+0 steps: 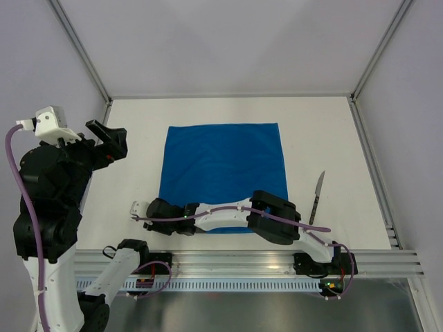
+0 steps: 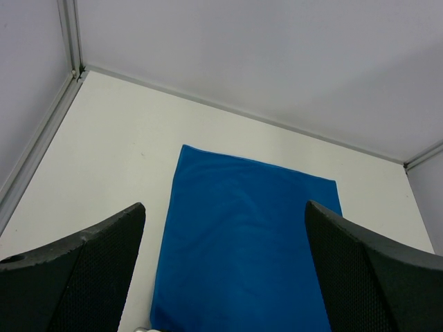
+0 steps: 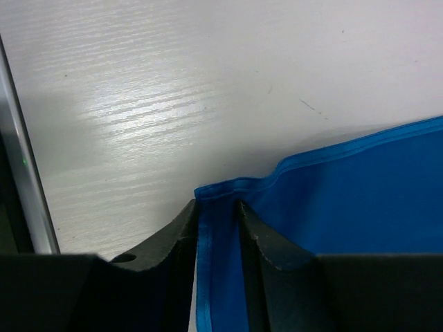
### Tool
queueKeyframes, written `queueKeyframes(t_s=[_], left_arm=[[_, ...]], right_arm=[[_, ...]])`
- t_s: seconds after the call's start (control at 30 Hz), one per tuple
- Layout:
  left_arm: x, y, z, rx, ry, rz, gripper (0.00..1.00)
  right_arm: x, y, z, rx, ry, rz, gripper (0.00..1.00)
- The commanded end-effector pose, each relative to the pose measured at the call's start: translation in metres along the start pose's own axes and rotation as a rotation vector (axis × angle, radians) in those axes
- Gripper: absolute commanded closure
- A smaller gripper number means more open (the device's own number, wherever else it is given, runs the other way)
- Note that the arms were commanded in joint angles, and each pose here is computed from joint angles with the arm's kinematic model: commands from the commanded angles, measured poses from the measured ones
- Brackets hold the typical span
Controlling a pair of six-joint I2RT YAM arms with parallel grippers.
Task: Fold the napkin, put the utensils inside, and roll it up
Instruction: Fold the napkin
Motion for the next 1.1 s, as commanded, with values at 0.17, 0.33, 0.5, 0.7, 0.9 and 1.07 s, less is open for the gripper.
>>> queueKeyframes(t_s=[0.17, 0.33, 0.5, 0.7, 0.9, 1.07], left_arm=[[-0.004, 0.001, 0.002, 0.01, 0.005, 0.012, 0.0], [-0.003, 0.002, 0.003, 0.02, 0.011, 0.008, 0.0], [-0.004, 0.003, 0.004, 0.022, 0.015, 0.008, 0.0], [-0.007, 0.007, 0.006, 0.027, 0.02, 0.012, 0.0], [-0.008, 0.007, 0.006, 0.027, 0.023, 0.009, 0.0], [-0.009, 0.008, 0.006, 0.022, 0.029, 0.01, 0.0]], right_arm=[[-0.015, 0.007, -0.002, 0.026, 0.007, 0.057, 0.8], [0.001, -0.003, -0.006, 0.03, 0.01, 0.031, 0.89], [0.023, -0.02, -0.012, 0.034, 0.012, -0.012, 0.92], [0.041, -0.038, -0.017, 0.034, 0.014, -0.046, 0.93], [0.052, -0.057, -0.028, 0.018, 0.018, -0.068, 0.95], [0.054, -0.072, -0.051, -0.013, 0.04, -0.07, 0.99]])
Point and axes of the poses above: each gripper's point midway between its finger pads, its own y axis out along the fingers, its own z axis along the line the jaws close on, x = y × z, the point moved 8 cm from there along -y, back along the fingers, and after that the axes turned 7 degrees about -y, right-handed, at the moved point
